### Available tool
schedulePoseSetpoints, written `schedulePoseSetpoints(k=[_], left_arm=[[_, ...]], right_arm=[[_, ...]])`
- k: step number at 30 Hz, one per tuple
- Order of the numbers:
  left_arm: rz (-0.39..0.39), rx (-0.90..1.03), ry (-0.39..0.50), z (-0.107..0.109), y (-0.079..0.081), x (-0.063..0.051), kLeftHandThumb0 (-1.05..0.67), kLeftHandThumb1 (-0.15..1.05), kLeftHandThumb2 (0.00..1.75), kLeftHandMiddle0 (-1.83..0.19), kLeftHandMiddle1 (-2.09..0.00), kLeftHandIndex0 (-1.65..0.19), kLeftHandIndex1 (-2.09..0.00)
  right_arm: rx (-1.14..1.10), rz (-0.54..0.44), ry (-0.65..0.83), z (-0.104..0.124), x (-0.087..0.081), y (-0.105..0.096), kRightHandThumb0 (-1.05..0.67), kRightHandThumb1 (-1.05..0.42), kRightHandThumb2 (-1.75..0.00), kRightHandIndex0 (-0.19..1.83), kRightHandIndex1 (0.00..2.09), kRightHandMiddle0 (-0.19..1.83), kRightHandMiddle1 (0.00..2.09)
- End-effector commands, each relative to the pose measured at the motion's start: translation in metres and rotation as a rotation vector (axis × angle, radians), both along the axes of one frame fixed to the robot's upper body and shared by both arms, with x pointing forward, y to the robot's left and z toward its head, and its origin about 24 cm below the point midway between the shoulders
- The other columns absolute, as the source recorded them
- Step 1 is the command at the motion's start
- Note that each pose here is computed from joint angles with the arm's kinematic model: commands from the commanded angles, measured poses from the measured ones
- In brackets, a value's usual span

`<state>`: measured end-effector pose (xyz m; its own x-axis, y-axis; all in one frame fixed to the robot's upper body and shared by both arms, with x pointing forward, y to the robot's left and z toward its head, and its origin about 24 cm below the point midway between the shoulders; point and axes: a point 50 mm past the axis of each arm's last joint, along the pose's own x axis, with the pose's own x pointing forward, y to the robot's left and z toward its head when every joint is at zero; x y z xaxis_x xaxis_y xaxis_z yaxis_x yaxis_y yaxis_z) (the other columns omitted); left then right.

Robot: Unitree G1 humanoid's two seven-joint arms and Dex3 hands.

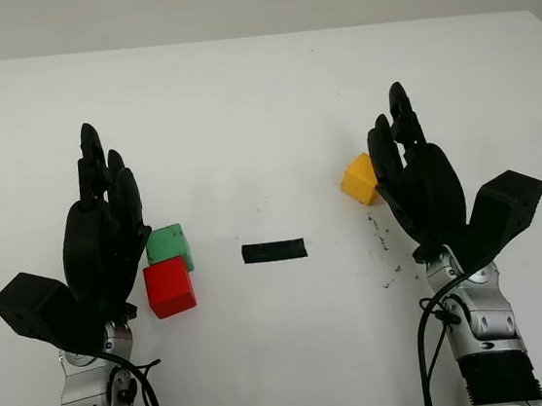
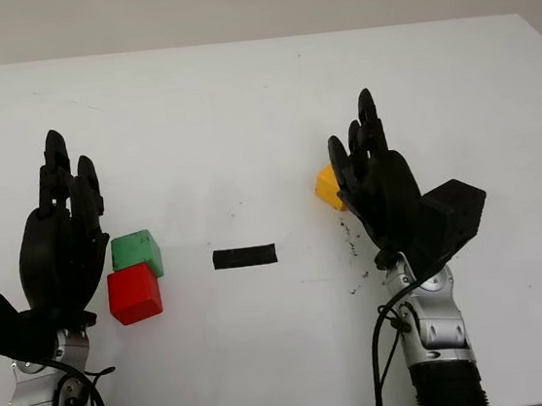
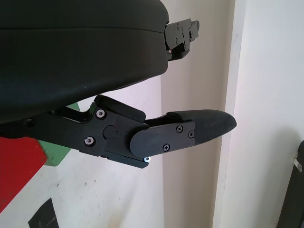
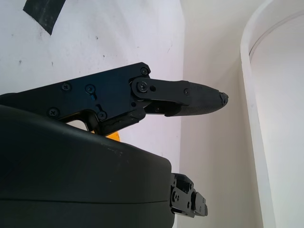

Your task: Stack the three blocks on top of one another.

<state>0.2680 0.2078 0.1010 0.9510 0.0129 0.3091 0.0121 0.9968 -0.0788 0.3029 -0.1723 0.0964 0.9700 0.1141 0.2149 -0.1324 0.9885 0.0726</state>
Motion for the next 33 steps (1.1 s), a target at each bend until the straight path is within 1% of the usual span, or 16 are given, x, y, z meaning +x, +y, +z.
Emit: schedulePoseSetpoints(k=[1,10,14,16,18,20,21,22,24,26,27,30,33], left_arm=[[0.004,0.004,-0.009,0.002,0.001,-0.002,-0.68,1.05,0.56,0.19,0.0,0.19,0.0],[0.012,0.019,-0.001,0.002,-0.001,0.002,-0.68,1.05,0.57,0.19,0.0,0.19,0.0],[0.017,0.053,-0.019,0.009,0.006,0.002,-0.67,1.05,0.56,0.19,0.0,0.19,-0.01],[0.017,0.095,-0.052,0.021,0.012,0.002,-0.66,1.05,0.55,0.18,-0.03,0.17,-0.03],[0.013,0.152,-0.102,0.036,0.018,0.001,-0.65,1.05,0.53,0.19,-0.02,0.18,-0.03],[0.02,0.212,-0.147,0.053,0.024,0.001,-0.69,1.05,0.45,0.15,-0.04,0.15,-0.05],[0.018,0.264,-0.169,0.063,0.028,0.0,-0.69,1.05,0.43,0.11,-0.06,0.12,-0.06],[0.006,0.324,-0.198,0.074,0.032,0.0,-0.65,1.05,0.41,0.0,-0.09,0.05,-0.09],[-0.005,0.465,-0.226,0.094,0.04,-0.001,-0.63,1.05,0.34,-0.17,-0.09,-0.12,-0.13],[-0.018,0.586,-0.231,0.113,0.044,-0.002,-0.6,1.05,0.23,-0.29,-0.09,-0.28,-0.16],[-0.024,0.621,-0.229,0.119,0.044,-0.002,-0.59,1.05,0.19,-0.31,-0.08,-0.32,-0.16],[-0.057,0.842,-0.209,0.142,0.045,-0.004,-0.58,1.04,0.12,-0.29,-0.05,-0.38,-0.16],[-0.09,0.972,-0.182,0.156,0.042,-0.006,-0.57,0.99,0.06,-0.25,-0.04,-0.4,-0.13]], right_arm=[[-0.005,-0.002,-0.013,0.002,-0.002,-0.001,-0.64,-1.05,-0.47,-0.19,0.0,-0.19,0.0],[-0.006,0.0,-0.016,0.004,-0.002,-0.003,-0.67,-1.05,-0.46,-0.19,0.0,-0.19,0.0],[-0.01,0.004,-0.063,0.01,0.0,-0.003,-0.68,-1.05,-0.51,-0.19,0.0,-0.19,0.0],[-0.02,0.011,-0.089,0.016,0.001,-0.003,-0.67,-1.05,-0.52,-0.19,0.0,-0.19,0.0],[-0.036,0.014,-0.112,0.021,0.001,-0.003,-0.67,-1.05,-0.52,-0.19,0.0,-0.19,0.0],[-0.04,0.015,-0.12,0.025,0.002,-0.004,-0.7,-1.05,-0.51,-0.19,0.0,-0.19,0.0],[-0.036,0.019,-0.118,0.028,0.002,-0.005,-0.7,-1.05,-0.5,-0.19,0.0,-0.19,0.0],[-0.04,0.022,-0.118,0.03,0.003,-0.006,-0.72,-1.05,-0.48,-0.19,0.0,-0.19,0.0],[-0.058,0.026,-0.126,0.034,0.005,-0.007,-0.71,-1.05,-0.48,-0.19,0.0,-0.19,0.0],[-0.076,0.029,-0.137,0.038,0.007,-0.009,-0.71,-1.05,-0.52,-0.19,0.0,-0.19,0.0],[-0.081,0.03,-0.141,0.039,0.007,-0.01,-0.71,-1.05,-0.53,-0.19,0.0,-0.19,0.0],[-0.072,0.035,-0.159,0.043,0.011,-0.011,-0.7,-1.05,-0.56,-0.19,0.0,-0.19,0.0],[-0.076,0.027,-0.168,0.047,0.013,-0.011,-0.7,-1.05,-0.57,-0.19,0.0,-0.19,0.0]])
